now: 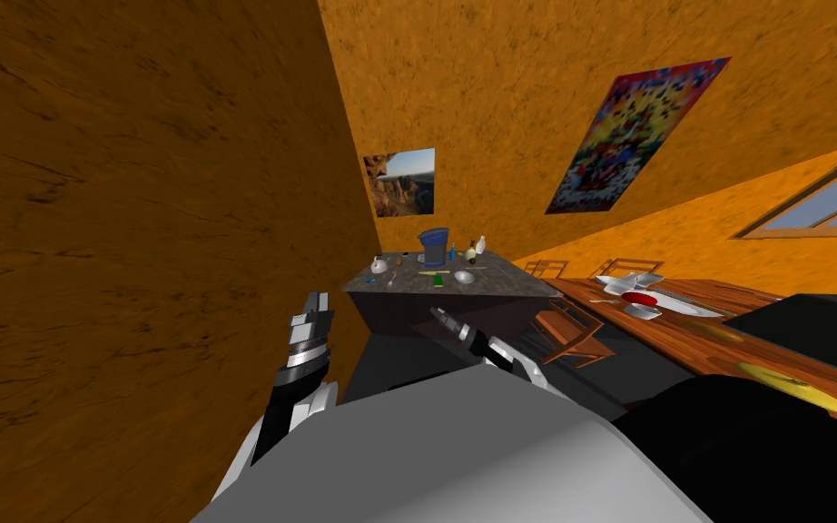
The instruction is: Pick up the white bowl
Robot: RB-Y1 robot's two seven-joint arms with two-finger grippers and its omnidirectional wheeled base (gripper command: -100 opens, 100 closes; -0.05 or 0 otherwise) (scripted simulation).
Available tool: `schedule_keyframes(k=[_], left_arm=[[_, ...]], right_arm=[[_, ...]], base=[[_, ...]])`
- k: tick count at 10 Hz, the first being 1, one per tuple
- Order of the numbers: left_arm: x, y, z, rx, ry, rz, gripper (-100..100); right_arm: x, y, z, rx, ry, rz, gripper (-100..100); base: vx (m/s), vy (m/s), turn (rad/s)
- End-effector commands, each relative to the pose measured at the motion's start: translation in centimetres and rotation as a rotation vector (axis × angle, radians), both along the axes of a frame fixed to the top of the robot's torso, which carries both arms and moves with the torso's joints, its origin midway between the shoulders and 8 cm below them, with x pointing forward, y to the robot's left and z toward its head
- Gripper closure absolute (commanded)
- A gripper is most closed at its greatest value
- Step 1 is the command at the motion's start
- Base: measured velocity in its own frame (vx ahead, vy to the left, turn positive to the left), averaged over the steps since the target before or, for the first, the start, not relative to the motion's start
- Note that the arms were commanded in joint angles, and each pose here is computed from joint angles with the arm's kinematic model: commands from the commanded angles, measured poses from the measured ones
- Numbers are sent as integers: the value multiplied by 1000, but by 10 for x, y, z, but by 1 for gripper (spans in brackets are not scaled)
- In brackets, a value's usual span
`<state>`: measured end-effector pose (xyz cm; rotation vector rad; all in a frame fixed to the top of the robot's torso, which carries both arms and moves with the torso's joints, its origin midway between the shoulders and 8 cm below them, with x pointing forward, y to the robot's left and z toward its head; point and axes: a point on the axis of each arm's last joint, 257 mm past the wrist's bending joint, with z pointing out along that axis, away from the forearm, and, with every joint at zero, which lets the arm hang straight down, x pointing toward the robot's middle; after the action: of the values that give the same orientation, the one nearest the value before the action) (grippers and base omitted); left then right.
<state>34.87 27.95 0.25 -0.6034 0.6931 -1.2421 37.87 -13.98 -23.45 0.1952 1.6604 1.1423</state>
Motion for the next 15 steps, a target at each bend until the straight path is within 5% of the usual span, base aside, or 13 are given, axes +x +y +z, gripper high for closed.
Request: schedule_keyframes(k=[1,6,10,15], left_arm=[[0,0,0,0,0,0,0],[0,0,0,0,0,0,0],[0,0,0,0,0,0,0],[0,0,0,0,0,0,0]], right_arm=[[-3,-10,-19,-74,23,13,-100],[-25,-52,-104,-370,107,78,-100],[-36,-94,-136,-518,149,99,-100],[-64,-186,-192,-814,227,155,-100]], base=[[-69,125,37],[-58,115,79],[-37,96,49],[-14,85,95]])
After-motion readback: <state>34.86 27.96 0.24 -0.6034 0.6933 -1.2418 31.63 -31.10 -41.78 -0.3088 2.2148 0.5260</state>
